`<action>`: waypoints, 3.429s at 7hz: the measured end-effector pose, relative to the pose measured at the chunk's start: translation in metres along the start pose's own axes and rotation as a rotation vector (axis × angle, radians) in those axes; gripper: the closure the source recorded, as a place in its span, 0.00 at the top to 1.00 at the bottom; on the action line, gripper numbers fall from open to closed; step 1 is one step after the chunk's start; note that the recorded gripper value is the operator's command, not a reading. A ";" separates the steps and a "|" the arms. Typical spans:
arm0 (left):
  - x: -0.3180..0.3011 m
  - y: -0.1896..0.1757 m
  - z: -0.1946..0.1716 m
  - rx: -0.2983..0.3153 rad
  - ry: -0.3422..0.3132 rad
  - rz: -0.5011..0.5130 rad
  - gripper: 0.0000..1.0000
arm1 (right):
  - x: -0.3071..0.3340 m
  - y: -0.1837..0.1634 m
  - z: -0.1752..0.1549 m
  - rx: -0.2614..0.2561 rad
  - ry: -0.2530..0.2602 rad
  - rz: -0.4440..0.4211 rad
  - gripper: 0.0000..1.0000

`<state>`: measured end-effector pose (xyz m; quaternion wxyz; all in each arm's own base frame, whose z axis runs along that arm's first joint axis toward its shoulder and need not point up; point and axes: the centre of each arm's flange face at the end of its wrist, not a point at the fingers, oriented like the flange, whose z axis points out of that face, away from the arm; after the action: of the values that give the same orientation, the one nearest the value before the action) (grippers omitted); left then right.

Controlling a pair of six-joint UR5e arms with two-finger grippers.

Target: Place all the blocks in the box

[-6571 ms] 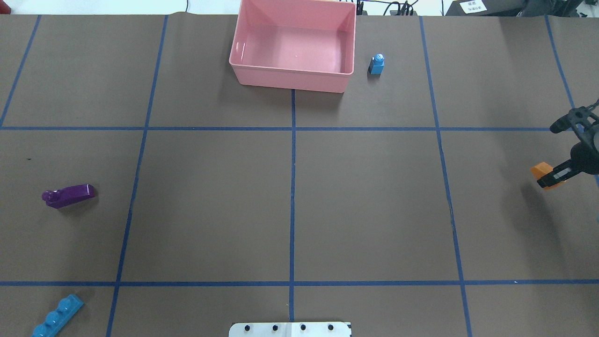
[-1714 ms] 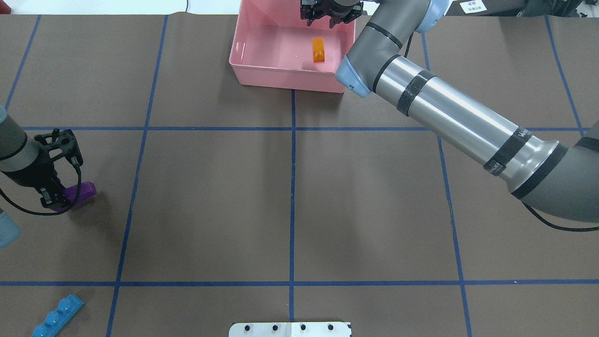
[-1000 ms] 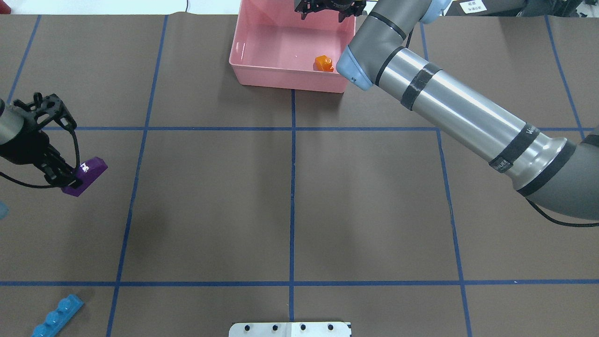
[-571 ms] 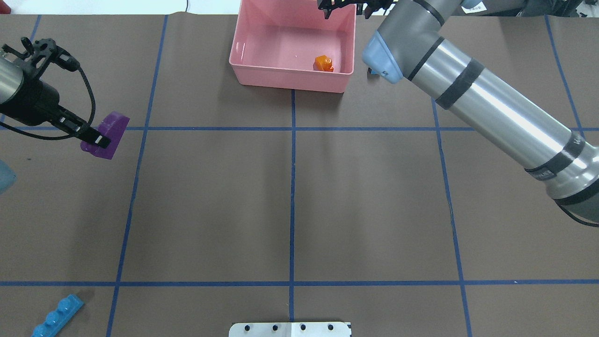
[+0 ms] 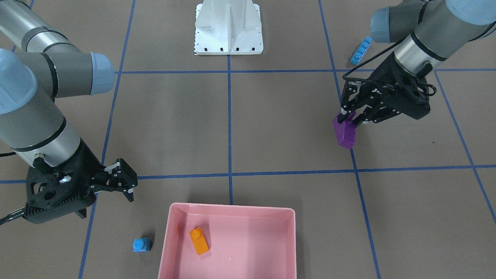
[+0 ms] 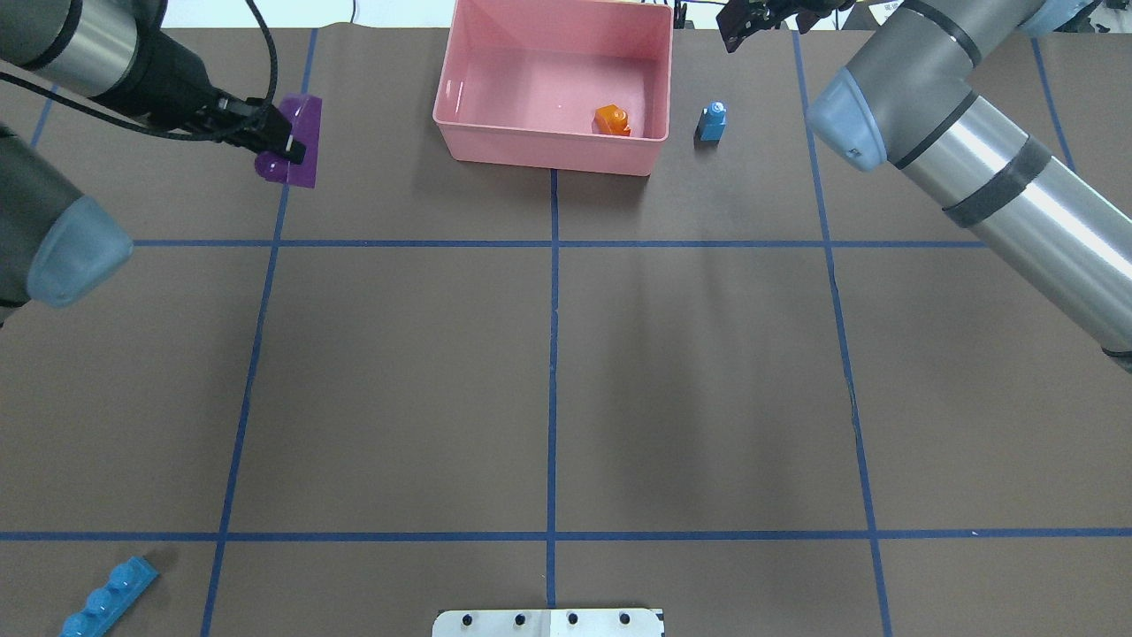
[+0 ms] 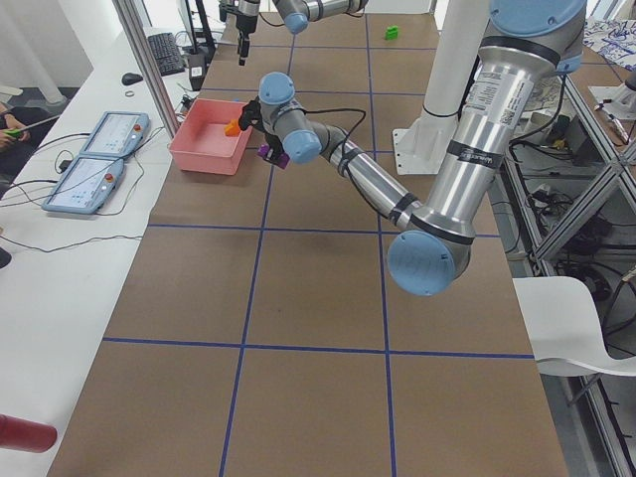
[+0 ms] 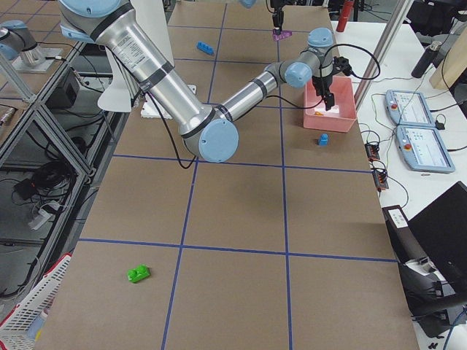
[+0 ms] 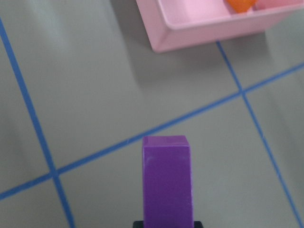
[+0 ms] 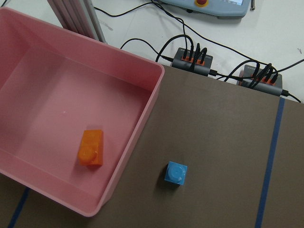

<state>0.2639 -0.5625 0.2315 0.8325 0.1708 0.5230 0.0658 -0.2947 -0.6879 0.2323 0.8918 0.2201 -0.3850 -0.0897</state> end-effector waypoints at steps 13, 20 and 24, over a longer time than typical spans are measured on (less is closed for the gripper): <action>0.153 -0.201 0.186 0.384 -0.157 -0.219 0.00 | 0.016 0.032 0.184 0.190 -0.023 -0.194 0.99; 0.154 -0.183 0.241 0.415 -0.223 -0.196 1.00 | 0.011 0.018 0.210 0.140 0.007 -0.171 0.98; 0.174 -0.205 0.176 0.348 -0.112 -0.161 1.00 | 0.011 0.023 0.217 0.128 0.016 -0.163 0.38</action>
<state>0.4840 -0.7418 0.0813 0.8206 0.2733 0.4914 -0.1020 -0.4448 -0.7420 0.3820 0.8687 0.3081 -0.3635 -0.1356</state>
